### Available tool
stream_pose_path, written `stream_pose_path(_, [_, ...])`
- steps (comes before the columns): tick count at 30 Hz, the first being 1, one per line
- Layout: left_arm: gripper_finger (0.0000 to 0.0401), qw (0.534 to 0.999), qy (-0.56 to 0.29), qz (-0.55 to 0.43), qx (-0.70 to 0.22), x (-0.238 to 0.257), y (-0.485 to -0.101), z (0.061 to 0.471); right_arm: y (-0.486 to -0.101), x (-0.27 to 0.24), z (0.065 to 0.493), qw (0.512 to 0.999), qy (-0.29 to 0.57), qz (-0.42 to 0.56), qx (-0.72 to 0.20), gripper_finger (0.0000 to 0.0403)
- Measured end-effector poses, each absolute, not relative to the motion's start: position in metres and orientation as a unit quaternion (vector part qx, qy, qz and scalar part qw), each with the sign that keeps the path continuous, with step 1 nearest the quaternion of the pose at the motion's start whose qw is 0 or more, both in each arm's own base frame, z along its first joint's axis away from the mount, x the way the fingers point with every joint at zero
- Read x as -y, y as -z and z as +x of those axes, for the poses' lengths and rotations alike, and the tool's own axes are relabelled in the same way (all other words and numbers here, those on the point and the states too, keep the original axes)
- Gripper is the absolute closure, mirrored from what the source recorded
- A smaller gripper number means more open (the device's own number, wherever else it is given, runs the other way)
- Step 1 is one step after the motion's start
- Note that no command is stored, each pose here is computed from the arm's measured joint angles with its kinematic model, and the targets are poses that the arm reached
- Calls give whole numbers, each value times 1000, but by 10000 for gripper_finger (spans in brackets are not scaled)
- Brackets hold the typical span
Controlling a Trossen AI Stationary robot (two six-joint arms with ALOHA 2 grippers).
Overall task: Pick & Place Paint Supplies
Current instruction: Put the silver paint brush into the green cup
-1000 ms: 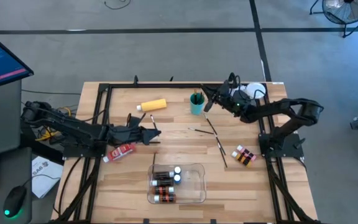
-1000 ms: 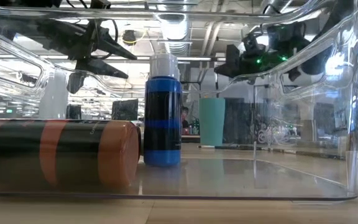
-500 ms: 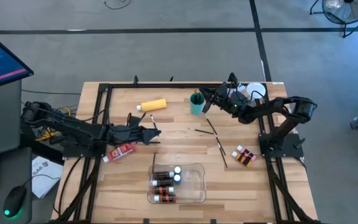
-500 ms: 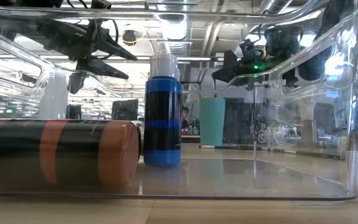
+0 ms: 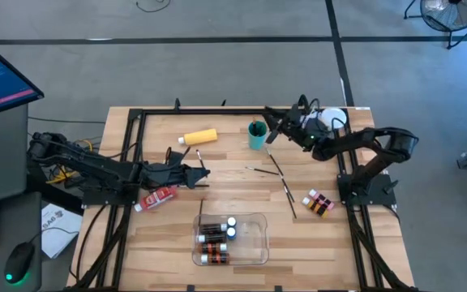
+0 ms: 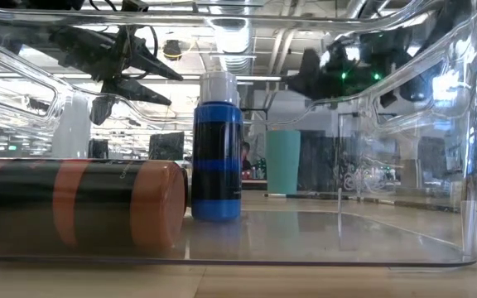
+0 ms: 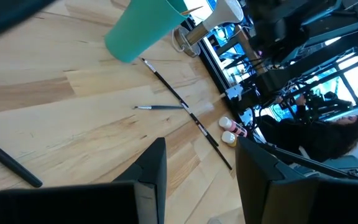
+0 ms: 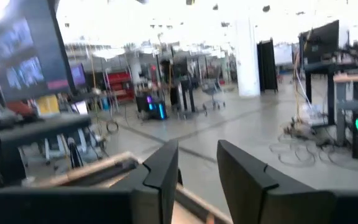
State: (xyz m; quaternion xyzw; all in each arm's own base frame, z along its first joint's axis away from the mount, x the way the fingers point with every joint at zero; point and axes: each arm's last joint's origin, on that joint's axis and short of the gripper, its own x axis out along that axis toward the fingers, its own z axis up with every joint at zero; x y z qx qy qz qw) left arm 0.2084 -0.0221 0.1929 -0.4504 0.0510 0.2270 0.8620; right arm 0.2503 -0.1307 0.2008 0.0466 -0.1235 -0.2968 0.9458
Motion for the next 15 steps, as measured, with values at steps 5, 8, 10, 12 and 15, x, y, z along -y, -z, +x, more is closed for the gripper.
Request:
stream_pose_path(5, [302,862,-227,-450,-51,22,-193,208,-234,124,237,937,284,67,190,294])
stream_pose_path(8, [302,862,-227,-450,-51,22,-193,208,-253,116,227,932,263,110,224,294])
stream_pose_path(10, [302,862,-227,-451,-50,22,-193,208,-264,109,221,935,236,135,229,294])
stream_pose_path(12, [302,862,-226,-451,-50,22,-193,208,-274,100,214,938,204,162,229,294])
stream_pose_path(15, [302,862,-222,-452,-52,22,-193,209,-282,85,207,941,166,210,209,294])
